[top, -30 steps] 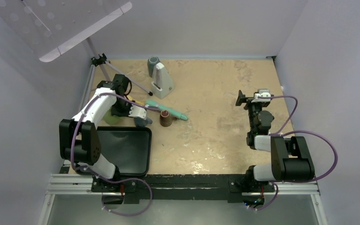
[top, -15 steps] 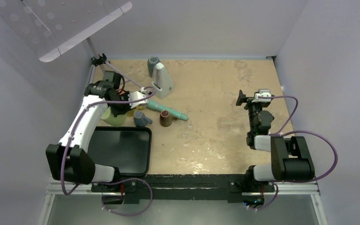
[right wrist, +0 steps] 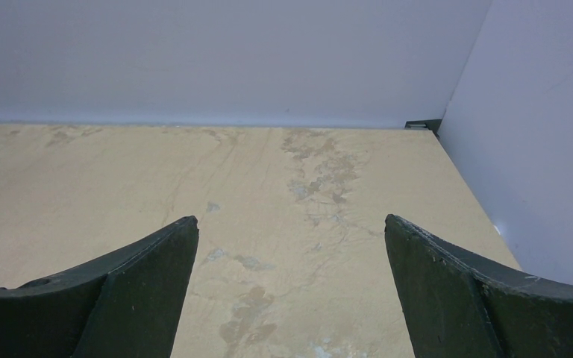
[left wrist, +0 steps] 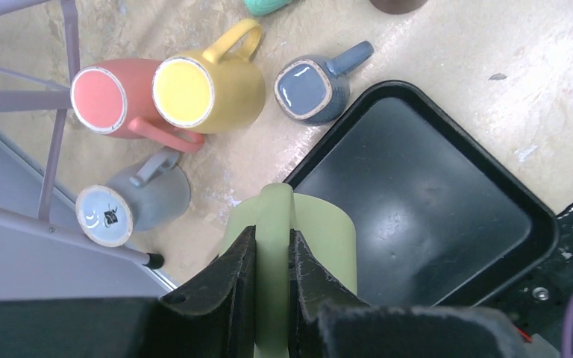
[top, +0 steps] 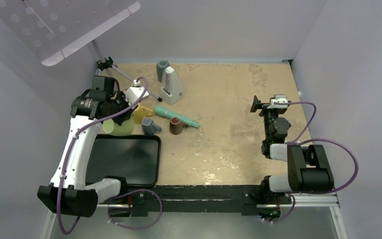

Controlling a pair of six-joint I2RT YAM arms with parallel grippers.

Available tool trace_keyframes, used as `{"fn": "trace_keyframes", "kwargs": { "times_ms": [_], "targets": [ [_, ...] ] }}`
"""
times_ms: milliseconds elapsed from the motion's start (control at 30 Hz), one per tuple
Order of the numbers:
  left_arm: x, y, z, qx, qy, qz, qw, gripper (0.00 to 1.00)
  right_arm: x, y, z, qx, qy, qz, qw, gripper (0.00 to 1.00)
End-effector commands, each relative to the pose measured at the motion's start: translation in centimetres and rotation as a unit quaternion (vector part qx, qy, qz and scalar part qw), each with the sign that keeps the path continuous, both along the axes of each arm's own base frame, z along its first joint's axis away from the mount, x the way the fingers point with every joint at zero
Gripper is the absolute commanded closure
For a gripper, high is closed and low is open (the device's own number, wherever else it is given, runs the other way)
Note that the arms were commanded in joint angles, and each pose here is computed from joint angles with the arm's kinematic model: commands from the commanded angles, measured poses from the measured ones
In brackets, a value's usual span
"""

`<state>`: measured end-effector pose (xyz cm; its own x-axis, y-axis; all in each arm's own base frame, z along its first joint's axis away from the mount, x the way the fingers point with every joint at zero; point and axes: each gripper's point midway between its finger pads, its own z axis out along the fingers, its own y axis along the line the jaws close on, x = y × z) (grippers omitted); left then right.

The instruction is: Turn the mug right side up

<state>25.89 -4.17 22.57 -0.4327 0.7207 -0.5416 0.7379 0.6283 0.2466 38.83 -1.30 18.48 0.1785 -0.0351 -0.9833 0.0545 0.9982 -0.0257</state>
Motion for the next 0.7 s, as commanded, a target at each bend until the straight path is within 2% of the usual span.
{"fn": "trace_keyframes", "kwargs": {
  "times_ms": [0,133,667],
  "targets": [
    [0.9,-0.4,3.4,-0.042,-0.017,0.026,0.999,1.00,0.5,-0.3,2.4,0.004,-0.037,-0.007,0.999,0.01],
    [1.4,-0.4,3.7,-0.044,0.010,0.034,0.998,1.00,0.5,-0.3,2.4,0.005,-0.039,-0.006,0.999,0.01],
    [2.8,0.0,3.6,-0.037,0.023,0.035,0.998,1.00,0.5,-0.3,2.3,0.005,-0.037,-0.007,0.999,0.01]
  ]
}}
